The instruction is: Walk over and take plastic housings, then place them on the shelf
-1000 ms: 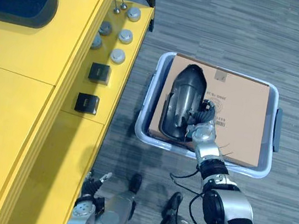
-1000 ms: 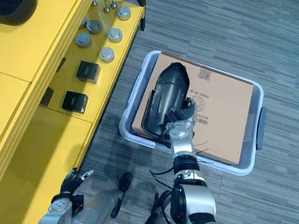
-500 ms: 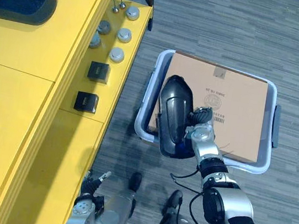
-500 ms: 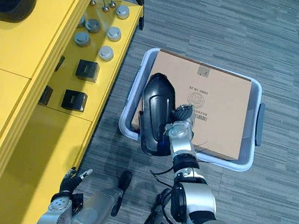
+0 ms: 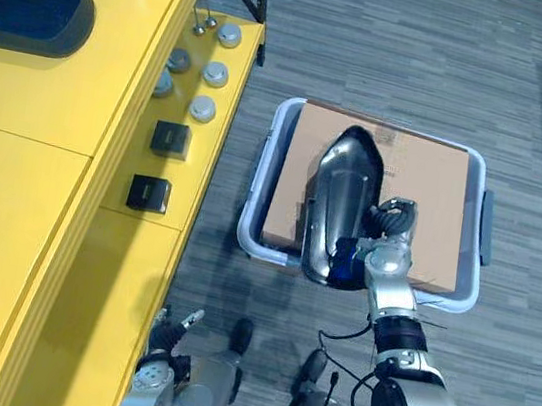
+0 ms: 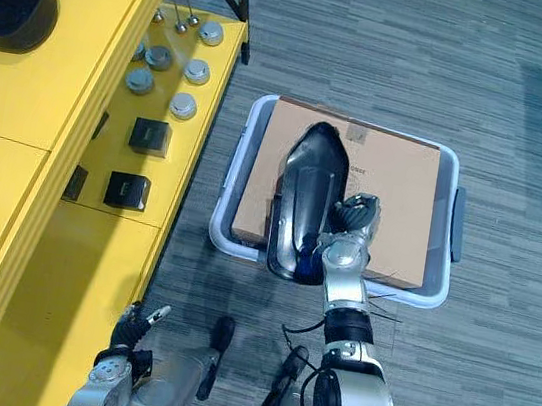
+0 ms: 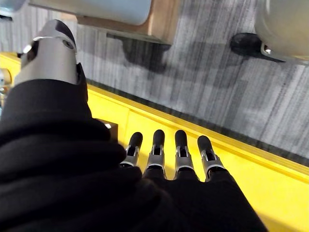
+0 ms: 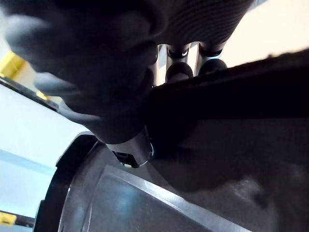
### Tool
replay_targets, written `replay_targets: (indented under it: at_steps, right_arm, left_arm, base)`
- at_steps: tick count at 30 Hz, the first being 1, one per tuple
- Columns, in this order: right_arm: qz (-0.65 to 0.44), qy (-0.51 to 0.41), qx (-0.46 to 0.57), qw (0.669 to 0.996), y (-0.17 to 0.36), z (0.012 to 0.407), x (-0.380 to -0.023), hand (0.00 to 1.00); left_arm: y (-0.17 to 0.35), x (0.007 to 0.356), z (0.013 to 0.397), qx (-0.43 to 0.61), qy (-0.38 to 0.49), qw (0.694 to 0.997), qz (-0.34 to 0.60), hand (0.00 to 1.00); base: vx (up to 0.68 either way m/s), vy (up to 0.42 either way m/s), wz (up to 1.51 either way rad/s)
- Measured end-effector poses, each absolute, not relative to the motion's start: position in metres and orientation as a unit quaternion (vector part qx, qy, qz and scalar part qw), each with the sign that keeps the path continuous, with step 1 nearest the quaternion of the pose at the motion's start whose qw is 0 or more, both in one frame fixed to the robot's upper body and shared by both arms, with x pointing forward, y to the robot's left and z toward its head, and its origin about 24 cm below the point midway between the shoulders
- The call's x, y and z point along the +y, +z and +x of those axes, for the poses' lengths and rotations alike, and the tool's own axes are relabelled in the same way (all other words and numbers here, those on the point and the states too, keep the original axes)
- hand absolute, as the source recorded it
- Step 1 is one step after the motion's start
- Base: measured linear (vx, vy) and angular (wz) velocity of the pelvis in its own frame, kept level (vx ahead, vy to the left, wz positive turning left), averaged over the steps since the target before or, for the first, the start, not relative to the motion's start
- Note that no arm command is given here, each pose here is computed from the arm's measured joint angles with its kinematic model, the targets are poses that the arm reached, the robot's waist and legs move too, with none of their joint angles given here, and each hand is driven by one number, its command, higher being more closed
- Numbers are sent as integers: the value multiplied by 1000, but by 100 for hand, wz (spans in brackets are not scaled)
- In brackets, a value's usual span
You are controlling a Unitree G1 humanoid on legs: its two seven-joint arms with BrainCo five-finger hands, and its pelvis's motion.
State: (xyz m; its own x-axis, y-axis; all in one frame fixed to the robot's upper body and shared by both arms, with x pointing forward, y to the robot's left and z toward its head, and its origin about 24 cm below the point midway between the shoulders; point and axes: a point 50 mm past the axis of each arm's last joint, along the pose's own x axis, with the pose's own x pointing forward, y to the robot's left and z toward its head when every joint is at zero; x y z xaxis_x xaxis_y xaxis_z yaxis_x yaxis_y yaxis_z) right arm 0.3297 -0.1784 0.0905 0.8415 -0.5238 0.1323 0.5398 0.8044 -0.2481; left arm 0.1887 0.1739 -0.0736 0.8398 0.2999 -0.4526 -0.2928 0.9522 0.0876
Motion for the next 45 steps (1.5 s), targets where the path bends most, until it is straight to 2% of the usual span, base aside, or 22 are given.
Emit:
replay_targets:
  at_steps: [6, 10, 16, 21, 28, 29, 38, 45]
  right_arm:
    - [-134, -290, -109, 941, 116, 312, -171, 100]
    - [-129, -266, -184, 937, 144, 305, -151, 100]
    - [-127, -208, -232, 942, 158, 299, -118, 100]
    - [-119, -170, -268, 941, 170, 291, -97, 100]
    - [-123, -159, -275, 940, 171, 290, -89, 100]
    - [-123, -158, -275, 940, 171, 290, -88, 100]
    - [-115, -156, -276, 941, 171, 289, -91, 100]
    - [-102, -104, -292, 945, 169, 280, -78, 100]
  left_arm:
    - [1, 157, 219, 60, 131, 989, -18, 0]
    - [49, 143, 228, -49, 111, 992, -28, 0]
    - [90, 103, 236, -142, 43, 989, -19, 0]
    - [104, 76, 239, -176, -10, 984, -13, 0]
    - [103, 72, 238, -169, -1, 986, 0, 0]
    - [103, 72, 238, -170, 3, 985, 6, 100]
    - [104, 73, 247, -168, 19, 985, 32, 100]
    - [98, 77, 250, -154, 21, 987, 42, 100]
  base:
    - [-13, -11, 5]
    - [-12, -9, 2]
    - [-5, 4, -1]
    - [-27, 10, -8]
    - [-5, 1, -2]
    - [0, 0, 0]
    - [0, 0, 0]
    - [0, 0, 0]
